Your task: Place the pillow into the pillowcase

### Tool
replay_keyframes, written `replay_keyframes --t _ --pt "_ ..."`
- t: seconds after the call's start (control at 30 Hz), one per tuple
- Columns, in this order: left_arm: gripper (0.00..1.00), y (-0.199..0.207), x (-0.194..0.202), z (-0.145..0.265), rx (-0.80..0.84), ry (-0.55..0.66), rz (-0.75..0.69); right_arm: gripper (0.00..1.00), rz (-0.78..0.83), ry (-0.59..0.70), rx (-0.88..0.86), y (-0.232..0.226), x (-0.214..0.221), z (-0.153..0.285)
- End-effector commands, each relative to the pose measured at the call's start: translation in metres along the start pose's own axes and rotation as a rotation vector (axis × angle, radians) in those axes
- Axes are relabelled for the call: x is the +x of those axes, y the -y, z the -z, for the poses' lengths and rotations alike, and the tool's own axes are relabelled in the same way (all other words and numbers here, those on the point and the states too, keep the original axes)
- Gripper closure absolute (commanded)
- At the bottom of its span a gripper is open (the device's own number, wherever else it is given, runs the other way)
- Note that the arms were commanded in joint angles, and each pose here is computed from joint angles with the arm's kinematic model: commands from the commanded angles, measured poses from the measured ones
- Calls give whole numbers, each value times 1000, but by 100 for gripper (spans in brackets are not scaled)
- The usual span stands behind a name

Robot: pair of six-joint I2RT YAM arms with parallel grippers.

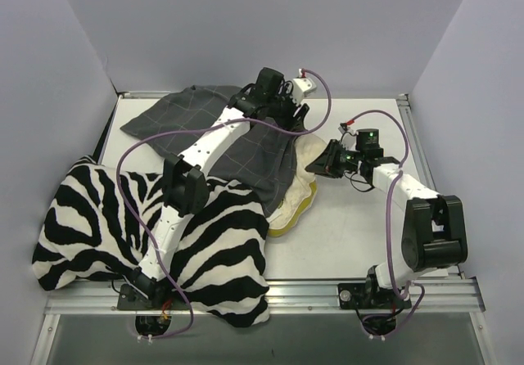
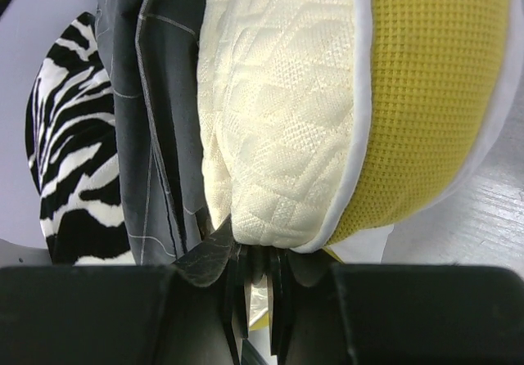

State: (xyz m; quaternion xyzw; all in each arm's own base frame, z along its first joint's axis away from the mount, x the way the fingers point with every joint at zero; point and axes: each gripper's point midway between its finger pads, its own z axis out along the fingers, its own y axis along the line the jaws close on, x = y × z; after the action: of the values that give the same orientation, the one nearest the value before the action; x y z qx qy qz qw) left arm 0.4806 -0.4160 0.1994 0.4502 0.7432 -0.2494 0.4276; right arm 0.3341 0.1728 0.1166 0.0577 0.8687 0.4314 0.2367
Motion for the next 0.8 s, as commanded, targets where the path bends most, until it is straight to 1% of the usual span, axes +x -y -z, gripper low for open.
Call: replay_keyframes --t 0.0,0.1,0.2,0.47,0.5,0.53,0.57,0.6,0.63,0.67,0.7,0.73,0.77 --pt "33 9 -5 -4 52 27 -16 100 41 -128 -124 -42 29 6" --pt "33 14 1 -6 68 13 -20 100 47 -134 -128 -46 30 5" --pt "35 16 16 -10 72 -26 -25 100 59 -131 -134 -48 29 6" --pt "39 -3 56 -22 21 -120 -23 100 78 -130 -142 -54 28 9" --pt "45 -4 57 -22 22 -123 -25 100 79 -129 -142 -54 28 9" --pt "56 -2 55 -22 30 -117 -27 100 80 -127 -141 -54 27 10" --pt "66 5 53 -22 71 -106 -26 100 81 -128 -141 -55 28 9" --pt "85 11 49 -21 105 -89 -25 100 81 -129 -140 -55 27 8" --pt "91 18 40 -19 135 -67 -32 100 78 -128 -140 -54 26 8" --pt "95 27 29 -15 168 -39 -36 100 65 -132 -137 -53 26 5" --pt "99 48 17 -14 245 -6 -43 100 66 -126 -144 -54 24 2" --pt "100 57 -3 -9 267 39 -58 100 62 -122 -150 -55 22 0" --pt "100 69 -14 -5 306 63 -52 100 34 -128 -152 -54 21 -4"
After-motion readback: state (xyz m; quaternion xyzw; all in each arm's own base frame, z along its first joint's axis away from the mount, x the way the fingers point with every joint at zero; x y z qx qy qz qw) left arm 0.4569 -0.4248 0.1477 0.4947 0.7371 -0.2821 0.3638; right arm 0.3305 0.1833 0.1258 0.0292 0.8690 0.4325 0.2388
